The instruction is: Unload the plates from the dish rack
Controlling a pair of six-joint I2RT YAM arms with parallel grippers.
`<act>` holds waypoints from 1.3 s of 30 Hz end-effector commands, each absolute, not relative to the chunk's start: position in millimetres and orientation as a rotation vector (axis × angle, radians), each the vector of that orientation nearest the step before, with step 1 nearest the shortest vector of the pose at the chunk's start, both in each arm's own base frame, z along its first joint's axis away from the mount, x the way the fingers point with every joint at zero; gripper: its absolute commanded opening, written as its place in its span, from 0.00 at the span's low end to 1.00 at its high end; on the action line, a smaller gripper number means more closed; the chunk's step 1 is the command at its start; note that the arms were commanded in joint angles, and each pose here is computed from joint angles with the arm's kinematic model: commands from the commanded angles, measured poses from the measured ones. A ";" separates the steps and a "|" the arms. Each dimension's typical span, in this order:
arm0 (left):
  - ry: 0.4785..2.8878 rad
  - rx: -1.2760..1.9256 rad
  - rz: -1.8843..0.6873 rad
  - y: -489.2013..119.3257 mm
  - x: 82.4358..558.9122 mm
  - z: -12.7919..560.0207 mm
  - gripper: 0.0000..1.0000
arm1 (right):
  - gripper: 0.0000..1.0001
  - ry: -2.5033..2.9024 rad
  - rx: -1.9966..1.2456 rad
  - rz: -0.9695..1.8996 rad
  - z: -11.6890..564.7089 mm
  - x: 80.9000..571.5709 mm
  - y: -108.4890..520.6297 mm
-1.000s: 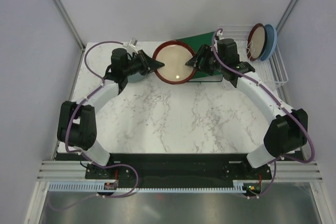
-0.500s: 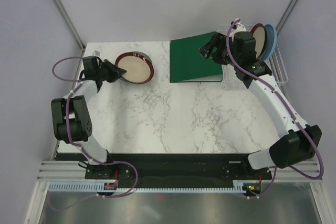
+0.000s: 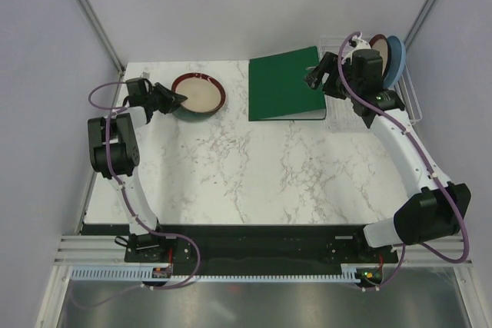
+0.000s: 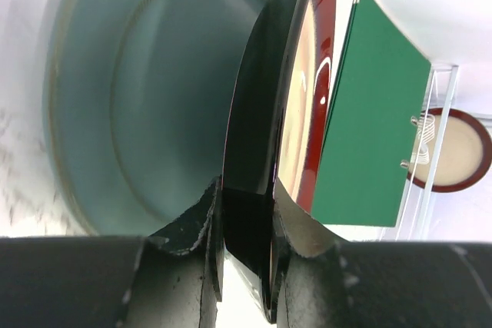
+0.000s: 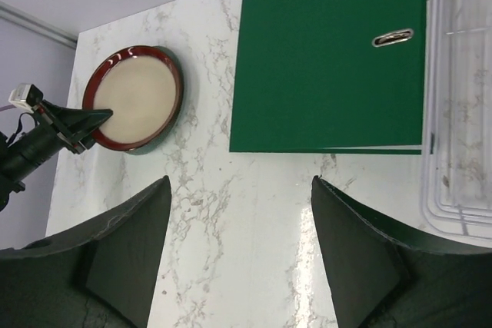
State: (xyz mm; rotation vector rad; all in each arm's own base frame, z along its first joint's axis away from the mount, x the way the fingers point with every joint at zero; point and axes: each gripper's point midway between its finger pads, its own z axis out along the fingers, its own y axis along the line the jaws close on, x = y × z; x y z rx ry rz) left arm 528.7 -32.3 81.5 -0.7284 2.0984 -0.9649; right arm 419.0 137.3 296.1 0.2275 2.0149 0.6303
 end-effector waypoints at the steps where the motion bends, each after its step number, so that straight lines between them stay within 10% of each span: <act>1: 1.969 -0.626 -1.054 -35.3 558.7 122.5 0.02 | 0.80 2.010 0.239 0.545 294.3 425.1 112.4; 6: 2.047 -0.682 -0.999 -24.9 547.0 94.3 0.14 | 0.82 1.977 0.327 0.278 307.6 439.3 55.8; 10: 2.099 -0.729 -0.976 -20.0 533.9 72.9 0.56 | 0.82 1.960 0.339 0.137 320.9 449.3 30.9; 14: 2.140 -0.717 -0.925 -18.0 527.9 61.1 0.70 | 0.83 1.932 0.330 0.034 338.5 460.9 15.5; 16: 2.162 -0.719 -0.908 -16.7 526.8 57.0 0.99 | 0.83 1.954 0.338 -0.056 331.6 468.1 3.6; 30: 2.367 -0.888 -0.404 32.6 467.0 41.2 1.00 | 0.78 2.015 0.493 -0.512 286.9 535.6 -106.1; 39: 2.397 -0.832 -0.525 14.6 483.0 33.0 1.00 | 0.79 2.015 0.486 -0.611 265.6 570.4 -129.2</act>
